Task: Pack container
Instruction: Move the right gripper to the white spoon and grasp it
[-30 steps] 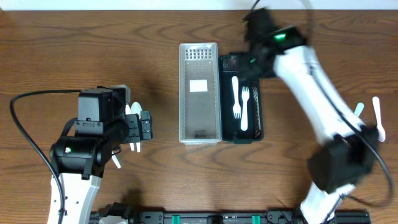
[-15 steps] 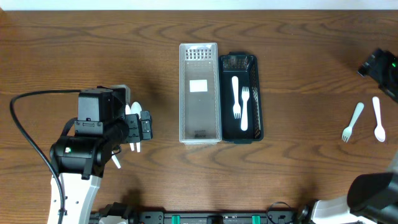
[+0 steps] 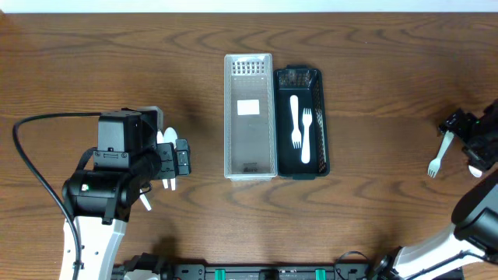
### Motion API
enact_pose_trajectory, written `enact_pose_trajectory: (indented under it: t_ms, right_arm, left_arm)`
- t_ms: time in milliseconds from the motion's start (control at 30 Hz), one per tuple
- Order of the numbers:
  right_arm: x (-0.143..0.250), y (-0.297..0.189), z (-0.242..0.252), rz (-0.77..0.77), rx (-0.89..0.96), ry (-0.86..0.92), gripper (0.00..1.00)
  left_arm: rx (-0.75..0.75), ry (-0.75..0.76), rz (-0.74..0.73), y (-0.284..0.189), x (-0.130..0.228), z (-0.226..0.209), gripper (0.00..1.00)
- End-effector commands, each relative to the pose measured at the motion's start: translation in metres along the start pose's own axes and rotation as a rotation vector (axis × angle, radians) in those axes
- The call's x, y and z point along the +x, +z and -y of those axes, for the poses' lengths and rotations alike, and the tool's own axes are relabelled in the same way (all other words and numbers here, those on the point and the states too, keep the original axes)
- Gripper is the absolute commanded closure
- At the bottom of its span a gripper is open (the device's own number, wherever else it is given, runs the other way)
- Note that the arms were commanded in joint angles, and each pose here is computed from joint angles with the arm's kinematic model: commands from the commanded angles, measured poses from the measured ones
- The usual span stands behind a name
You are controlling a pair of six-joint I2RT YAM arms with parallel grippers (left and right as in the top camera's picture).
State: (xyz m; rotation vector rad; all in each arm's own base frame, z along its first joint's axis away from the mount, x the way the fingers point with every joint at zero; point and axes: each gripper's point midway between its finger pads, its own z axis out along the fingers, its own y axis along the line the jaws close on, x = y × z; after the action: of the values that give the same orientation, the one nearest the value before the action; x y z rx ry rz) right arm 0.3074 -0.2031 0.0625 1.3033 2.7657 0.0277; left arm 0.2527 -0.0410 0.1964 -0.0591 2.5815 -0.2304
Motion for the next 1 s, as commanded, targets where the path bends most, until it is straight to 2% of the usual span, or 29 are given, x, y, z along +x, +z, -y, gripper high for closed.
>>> enact_pose_trajectory:
  t_ms: [0,433,967]
  right_arm:
    - [0.000,0.016,0.001,-0.029,0.001,-0.026,0.02]
    - [-0.002,0.042,-0.006,-0.051,0.004,-0.137,0.10]
    - [0.012,0.065,-0.011,-0.057,0.003,-0.209,0.09]
  left_arm:
    - [0.014,0.011,0.019,-0.007,-0.005,0.003,0.02]
    - [0.014,0.011,0.019,-0.007,-0.005,0.003,0.02]
    - [0.014,0.011,0.019,-0.007,-0.005,0.003,0.02]
